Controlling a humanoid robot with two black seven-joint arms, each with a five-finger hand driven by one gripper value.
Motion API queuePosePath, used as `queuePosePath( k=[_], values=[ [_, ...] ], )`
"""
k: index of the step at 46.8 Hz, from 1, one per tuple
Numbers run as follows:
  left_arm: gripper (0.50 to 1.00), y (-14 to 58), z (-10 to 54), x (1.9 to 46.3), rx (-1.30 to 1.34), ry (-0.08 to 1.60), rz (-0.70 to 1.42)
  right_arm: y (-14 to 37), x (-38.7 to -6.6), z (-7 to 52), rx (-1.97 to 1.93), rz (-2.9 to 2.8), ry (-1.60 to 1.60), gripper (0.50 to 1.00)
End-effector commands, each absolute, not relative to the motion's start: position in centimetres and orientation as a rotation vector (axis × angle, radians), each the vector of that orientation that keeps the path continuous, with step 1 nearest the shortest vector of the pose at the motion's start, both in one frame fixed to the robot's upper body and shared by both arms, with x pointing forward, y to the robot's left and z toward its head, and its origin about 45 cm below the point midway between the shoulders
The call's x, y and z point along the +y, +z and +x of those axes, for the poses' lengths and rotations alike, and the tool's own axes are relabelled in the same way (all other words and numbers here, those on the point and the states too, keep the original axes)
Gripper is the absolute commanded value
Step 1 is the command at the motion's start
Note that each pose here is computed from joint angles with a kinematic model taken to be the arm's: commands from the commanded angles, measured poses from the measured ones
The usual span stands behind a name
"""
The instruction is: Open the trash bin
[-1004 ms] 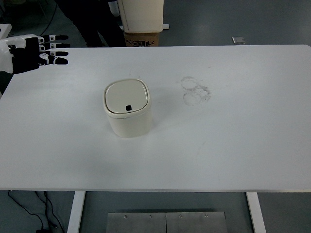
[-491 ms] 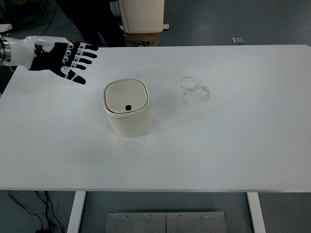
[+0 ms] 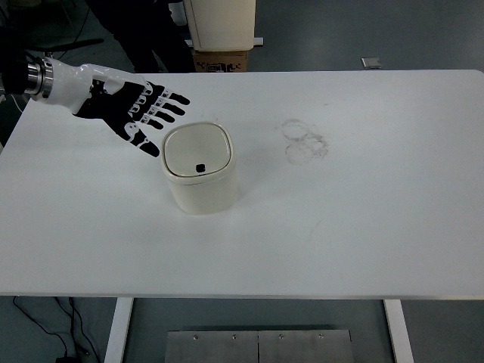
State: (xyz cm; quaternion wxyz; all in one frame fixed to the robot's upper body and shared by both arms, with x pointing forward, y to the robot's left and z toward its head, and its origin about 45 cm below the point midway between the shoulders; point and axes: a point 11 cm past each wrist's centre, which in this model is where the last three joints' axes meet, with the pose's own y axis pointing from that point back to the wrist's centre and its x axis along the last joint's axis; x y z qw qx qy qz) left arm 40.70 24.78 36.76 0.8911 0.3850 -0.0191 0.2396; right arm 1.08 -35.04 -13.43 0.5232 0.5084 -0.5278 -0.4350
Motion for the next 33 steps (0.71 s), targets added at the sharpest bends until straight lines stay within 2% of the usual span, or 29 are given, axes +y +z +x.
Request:
queuePosePath(
  k=[1, 13, 33],
  values=[
    [1.000, 36.4, 40.1, 24.8, -0.023, 0.461, 0.845, -13.4, -35.0, 1.1, -1.264, 1.217, -1.042, 0.991],
    [1.000, 37.2, 40.2, 24.5, -0.059, 0.449, 0.877, -13.4, -35.0, 1.1, -1.264, 1.217, -1.042, 0.991],
    [1.000, 37.2, 40.2, 21.0, -0.108, 0.365, 0.926, -13.4, -35.0, 1.1, -1.264, 1.217, -1.042, 0.991]
  ],
)
